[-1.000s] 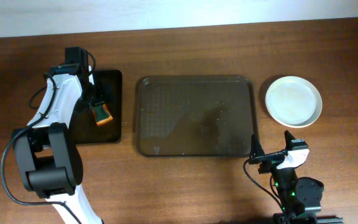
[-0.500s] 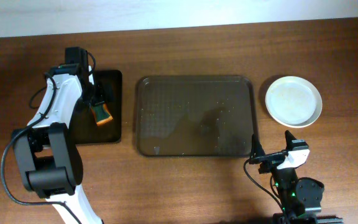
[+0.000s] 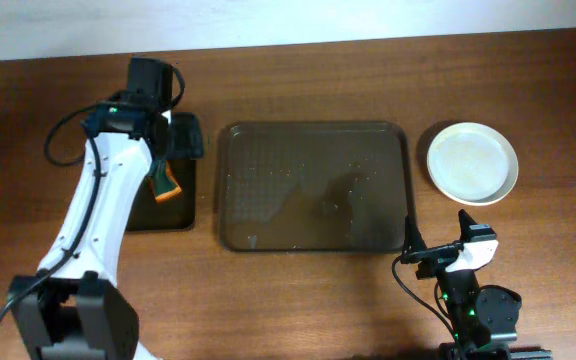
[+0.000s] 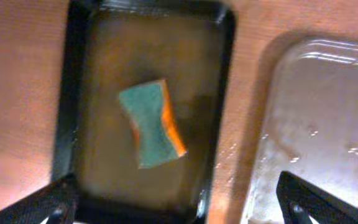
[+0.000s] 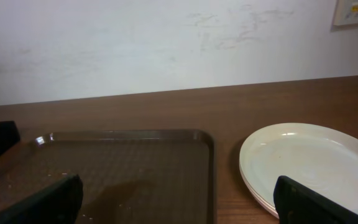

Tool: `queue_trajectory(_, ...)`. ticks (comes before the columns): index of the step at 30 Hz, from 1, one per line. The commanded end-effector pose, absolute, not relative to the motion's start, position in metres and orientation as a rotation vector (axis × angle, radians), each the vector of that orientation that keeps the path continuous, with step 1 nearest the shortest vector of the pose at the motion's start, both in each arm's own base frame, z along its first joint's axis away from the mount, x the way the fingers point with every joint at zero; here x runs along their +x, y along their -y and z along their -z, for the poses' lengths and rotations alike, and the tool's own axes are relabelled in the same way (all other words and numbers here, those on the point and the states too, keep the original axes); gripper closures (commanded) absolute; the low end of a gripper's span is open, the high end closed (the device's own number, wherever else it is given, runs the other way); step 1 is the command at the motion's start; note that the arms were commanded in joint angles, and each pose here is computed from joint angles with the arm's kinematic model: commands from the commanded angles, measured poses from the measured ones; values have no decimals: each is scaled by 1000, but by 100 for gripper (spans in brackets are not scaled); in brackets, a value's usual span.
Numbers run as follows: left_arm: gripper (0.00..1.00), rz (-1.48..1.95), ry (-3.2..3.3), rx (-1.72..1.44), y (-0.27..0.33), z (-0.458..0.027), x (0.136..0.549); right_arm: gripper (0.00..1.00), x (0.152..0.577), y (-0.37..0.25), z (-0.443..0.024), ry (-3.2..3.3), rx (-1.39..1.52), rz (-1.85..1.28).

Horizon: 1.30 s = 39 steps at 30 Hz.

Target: Clean dirty plates on tray and stack at the side

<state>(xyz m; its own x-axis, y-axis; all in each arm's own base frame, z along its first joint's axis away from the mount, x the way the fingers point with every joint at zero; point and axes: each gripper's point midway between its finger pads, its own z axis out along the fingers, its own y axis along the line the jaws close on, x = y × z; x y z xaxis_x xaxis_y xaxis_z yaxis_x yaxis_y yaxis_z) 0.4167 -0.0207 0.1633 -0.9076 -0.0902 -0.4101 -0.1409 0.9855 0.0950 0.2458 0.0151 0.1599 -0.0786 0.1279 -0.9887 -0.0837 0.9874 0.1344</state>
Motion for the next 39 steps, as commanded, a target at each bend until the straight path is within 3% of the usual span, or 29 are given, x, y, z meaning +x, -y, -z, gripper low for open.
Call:
queue_trajectory(1,1,-277,-2667,-189,-1,-181,378,2,246,-14,-158,-1642,39,-168)
queue_trajectory(6,1,-263,-2398,-285,-32,-165,275,2,246,-14,-158,-1642,39,-168)
queue_trajectory(9,1,-209,-2144,-319,-36,-167,262,2,246,-14,-158,-1642,39,-168)
queue_trajectory(13,1,-25,-1858,-149,-8,-170,264,2,246,-14,-158,-1642,39,-168)
queue_trajectory(19,1,-27,-1669,-188,-21,-157,252,2,246,-14,-158,-1642,39,-168)
queue_trajectory(22,1,-51,-1648,-9,-10,-157,246,2,246,-14,-158,-1642,39,-168)
queue_trajectory(39,1,-67,-1651,-19,-13,-156,246,1,246,-14,-158,-1642,39,-168)
